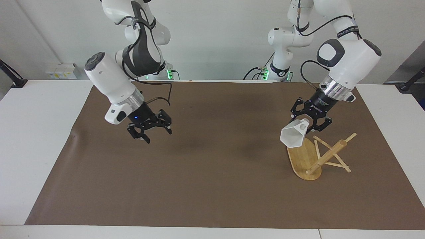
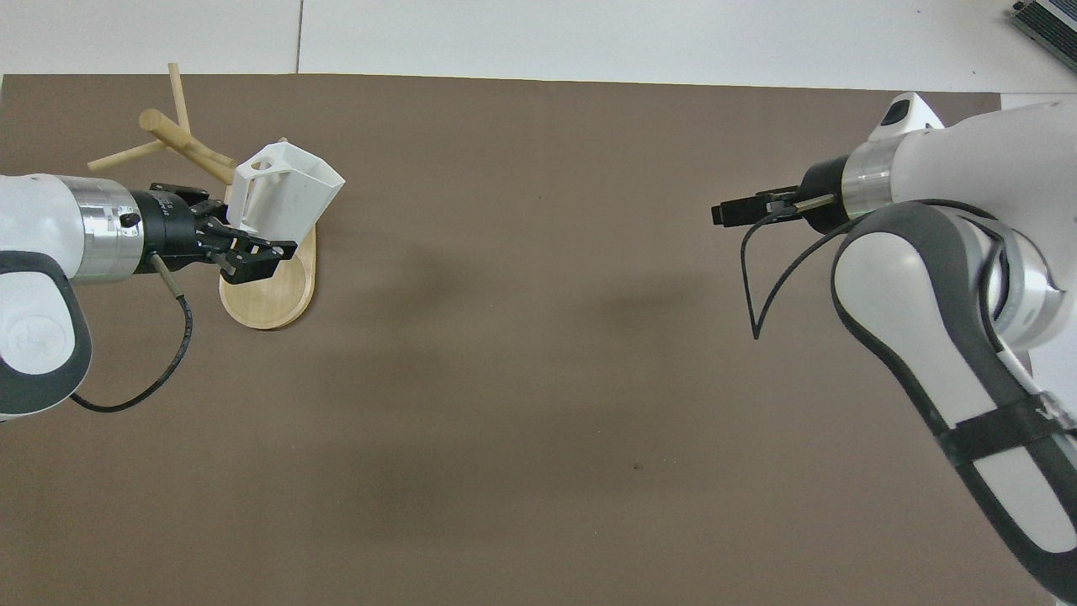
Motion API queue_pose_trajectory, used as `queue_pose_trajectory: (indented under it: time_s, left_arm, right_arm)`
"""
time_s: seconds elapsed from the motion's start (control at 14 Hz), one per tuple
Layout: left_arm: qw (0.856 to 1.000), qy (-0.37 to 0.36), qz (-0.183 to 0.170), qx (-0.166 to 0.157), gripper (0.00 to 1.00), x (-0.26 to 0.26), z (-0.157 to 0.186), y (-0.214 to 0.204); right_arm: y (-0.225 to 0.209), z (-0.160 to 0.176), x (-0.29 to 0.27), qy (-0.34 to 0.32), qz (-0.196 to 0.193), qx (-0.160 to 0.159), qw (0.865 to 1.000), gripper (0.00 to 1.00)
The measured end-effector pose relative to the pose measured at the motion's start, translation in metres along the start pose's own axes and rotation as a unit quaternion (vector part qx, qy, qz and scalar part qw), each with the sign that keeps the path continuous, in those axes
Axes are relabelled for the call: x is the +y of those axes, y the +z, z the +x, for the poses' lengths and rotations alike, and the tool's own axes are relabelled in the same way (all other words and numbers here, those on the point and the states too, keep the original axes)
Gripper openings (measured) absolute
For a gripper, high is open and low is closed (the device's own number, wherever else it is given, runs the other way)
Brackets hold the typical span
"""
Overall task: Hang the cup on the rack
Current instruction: 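Move the cup onto a rack peg while the right gripper returns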
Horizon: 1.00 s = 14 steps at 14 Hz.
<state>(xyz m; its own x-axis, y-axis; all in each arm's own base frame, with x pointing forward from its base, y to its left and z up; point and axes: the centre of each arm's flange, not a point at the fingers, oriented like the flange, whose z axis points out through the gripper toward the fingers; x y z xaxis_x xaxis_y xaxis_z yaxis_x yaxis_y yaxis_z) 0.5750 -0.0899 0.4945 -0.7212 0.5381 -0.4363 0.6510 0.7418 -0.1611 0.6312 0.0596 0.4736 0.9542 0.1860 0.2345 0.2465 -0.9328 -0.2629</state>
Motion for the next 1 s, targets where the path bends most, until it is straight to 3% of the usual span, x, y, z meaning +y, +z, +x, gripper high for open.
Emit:
queue_pose_trajectory:
  time_s: [0.21, 0.36, 0.71, 1.0]
  left_arm:
    - [1.0, -0.019, -0.005, -0.003, 0.69, 0.002, 0.002, 0.003]
    - [0.999, -0.035, -0.012, -0.007, 0.69, 0.004, 0.005, 0.005]
    - [0.997, -0.07, -0.027, -0.018, 0.69, 0.01, 0.008, 0.014]
    - [0.996, -0.084, -0.035, -0.023, 0.69, 0.015, 0.009, 0.019]
  right_arm:
    - [-0.018, -0.01, 0.027, -0.036, -0.076, -0.034, 0.996, 1.0]
    - [-0.025, -0.016, 0.03, -0.026, -0.106, -0.053, 0.993, 1.0]
    - [-0.035, -0.029, 0.049, 0.049, -0.152, -0.089, 0.983, 1.0]
    - [-0.064, -0.033, 0.053, 0.075, -0.159, -0.11, 0.978, 1.0]
